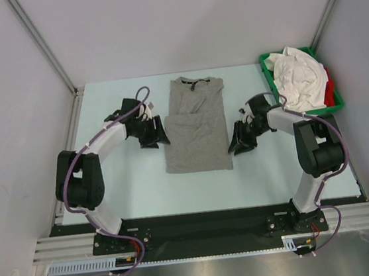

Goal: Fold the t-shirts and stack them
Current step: Fold the tshirt

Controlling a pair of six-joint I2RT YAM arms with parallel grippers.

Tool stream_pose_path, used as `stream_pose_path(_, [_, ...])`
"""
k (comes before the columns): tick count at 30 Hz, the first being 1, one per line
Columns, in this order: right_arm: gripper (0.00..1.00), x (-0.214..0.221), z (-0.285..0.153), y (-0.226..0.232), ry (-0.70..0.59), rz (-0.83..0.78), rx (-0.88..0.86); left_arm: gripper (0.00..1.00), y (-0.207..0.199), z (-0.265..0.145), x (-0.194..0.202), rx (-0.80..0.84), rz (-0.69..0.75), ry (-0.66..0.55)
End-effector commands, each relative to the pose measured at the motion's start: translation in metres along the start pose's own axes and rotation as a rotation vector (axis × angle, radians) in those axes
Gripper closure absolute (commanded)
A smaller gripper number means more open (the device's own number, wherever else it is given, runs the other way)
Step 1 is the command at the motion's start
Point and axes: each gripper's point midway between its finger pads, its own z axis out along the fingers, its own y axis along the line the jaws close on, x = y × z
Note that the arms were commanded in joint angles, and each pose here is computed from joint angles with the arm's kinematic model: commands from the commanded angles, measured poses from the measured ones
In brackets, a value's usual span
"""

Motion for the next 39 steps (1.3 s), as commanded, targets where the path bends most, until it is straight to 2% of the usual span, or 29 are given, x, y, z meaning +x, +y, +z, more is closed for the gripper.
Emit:
stream_pose_path(1, [0.59,-0.068,-0.017,0.018,-0.151,-0.051,0.015,0.37,-0.006,-0.011,-0.063,-0.021,0.073,-0.163])
stream_pose_path(3, [0.57,-0.105,-0.024,0.031,-0.234,-0.071,0.016,0.36,-0.009,0.001,-0.089,-0.01,0.092,-0.201])
stream_pose_path(7, [0.56,-0.151,-0.021,0.04,-0.309,-0.111,0.026,0.35,-0.003,0.023,-0.122,-0.029,0.094,-0.232])
stream_pose_path(9, [0.56,-0.172,-0.019,0.043,-0.336,-0.123,0.041,0.35,0.004,0.041,-0.125,-0.036,0.08,-0.206])
stream_pose_path(16, [0.63,-0.217,-0.008,0.049,-0.41,-0.14,0.029,0.36,-0.008,0.053,-0.15,0.015,0.043,-0.245])
stream_pose_path(19, [0.66,-0.229,-0.002,0.055,-0.419,-0.157,0.018,0.37,-0.009,0.053,-0.153,0.022,0.023,-0.254])
stream_pose_path(29, [0.64,-0.251,0.013,0.049,-0.411,-0.16,0.027,0.37,-0.014,0.068,-0.152,0.082,-0.003,-0.219])
stream_pose_path(31, [0.64,-0.253,0.015,0.047,-0.407,-0.164,0.031,0.39,-0.017,0.068,-0.155,0.094,-0.006,-0.221])
stream_pose_path(36, [0.66,-0.248,0.025,0.048,-0.369,-0.166,0.019,0.52,-0.024,0.068,-0.159,0.125,-0.019,-0.218])
stream_pose_path(39, [0.66,-0.246,0.026,0.046,-0.368,-0.167,0.034,0.53,-0.027,0.067,-0.162,0.136,-0.019,-0.22])
